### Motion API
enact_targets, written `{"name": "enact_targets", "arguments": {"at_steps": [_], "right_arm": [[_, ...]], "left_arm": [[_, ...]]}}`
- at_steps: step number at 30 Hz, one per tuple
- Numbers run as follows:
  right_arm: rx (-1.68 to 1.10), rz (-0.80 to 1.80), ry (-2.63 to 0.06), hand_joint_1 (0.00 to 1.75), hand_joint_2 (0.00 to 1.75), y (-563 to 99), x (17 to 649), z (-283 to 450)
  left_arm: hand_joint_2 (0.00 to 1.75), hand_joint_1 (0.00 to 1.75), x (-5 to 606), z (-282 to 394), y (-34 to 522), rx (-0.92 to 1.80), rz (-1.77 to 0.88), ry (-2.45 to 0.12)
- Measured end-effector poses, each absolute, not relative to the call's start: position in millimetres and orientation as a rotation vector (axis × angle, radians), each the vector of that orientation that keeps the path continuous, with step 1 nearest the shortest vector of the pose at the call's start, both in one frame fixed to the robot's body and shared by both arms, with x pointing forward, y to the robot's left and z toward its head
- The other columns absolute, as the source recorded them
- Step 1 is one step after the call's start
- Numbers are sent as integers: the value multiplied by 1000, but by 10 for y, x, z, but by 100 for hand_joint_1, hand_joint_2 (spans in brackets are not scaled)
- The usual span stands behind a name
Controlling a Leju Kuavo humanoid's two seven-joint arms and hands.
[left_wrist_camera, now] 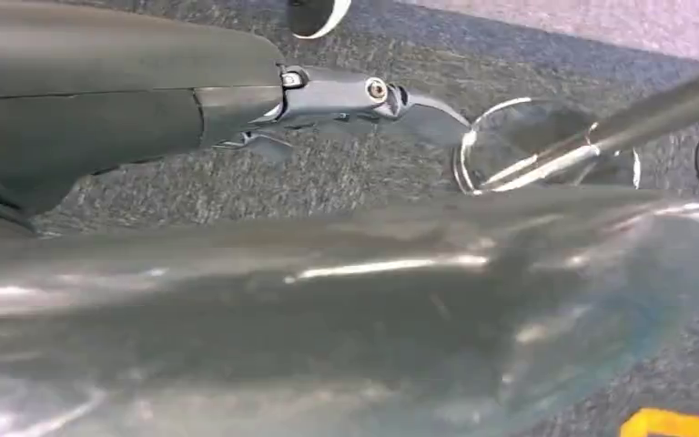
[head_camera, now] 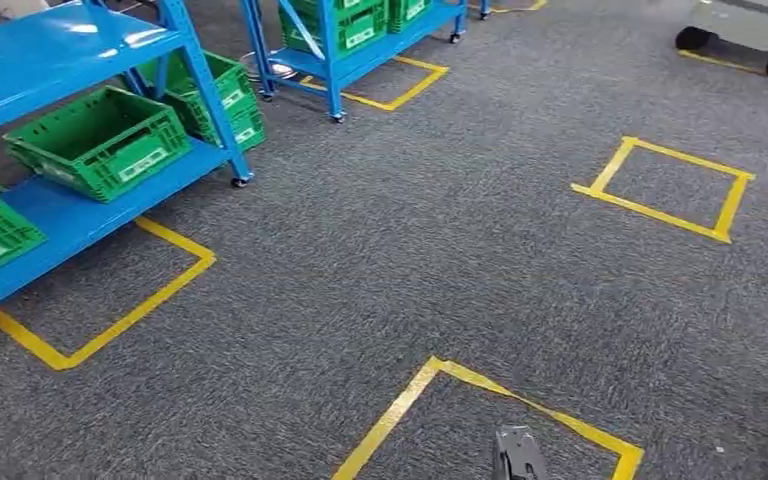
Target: Take the parts from the cabinet and place them on the table.
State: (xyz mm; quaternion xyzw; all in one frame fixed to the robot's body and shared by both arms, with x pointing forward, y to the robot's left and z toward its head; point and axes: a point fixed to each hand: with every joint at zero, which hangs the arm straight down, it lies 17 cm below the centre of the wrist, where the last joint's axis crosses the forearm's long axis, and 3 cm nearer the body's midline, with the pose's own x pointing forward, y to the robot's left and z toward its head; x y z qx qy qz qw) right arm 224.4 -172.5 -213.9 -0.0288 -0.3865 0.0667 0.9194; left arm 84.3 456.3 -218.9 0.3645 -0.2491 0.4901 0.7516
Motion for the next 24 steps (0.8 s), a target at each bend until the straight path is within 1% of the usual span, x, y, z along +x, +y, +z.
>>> {"name": "enact_targets", "arguments": {"at_steps": [12,24], "right_arm": [[-62,124,-795,0,0,-1729,2243,-2137],[-69,108,-795,0,0,-1771,2154,-2162]], "left_arm": [[0,0,770,-2207,4568,803,1056,-522],[0,0,879,-2191,4559,792,1059,-540]]}}
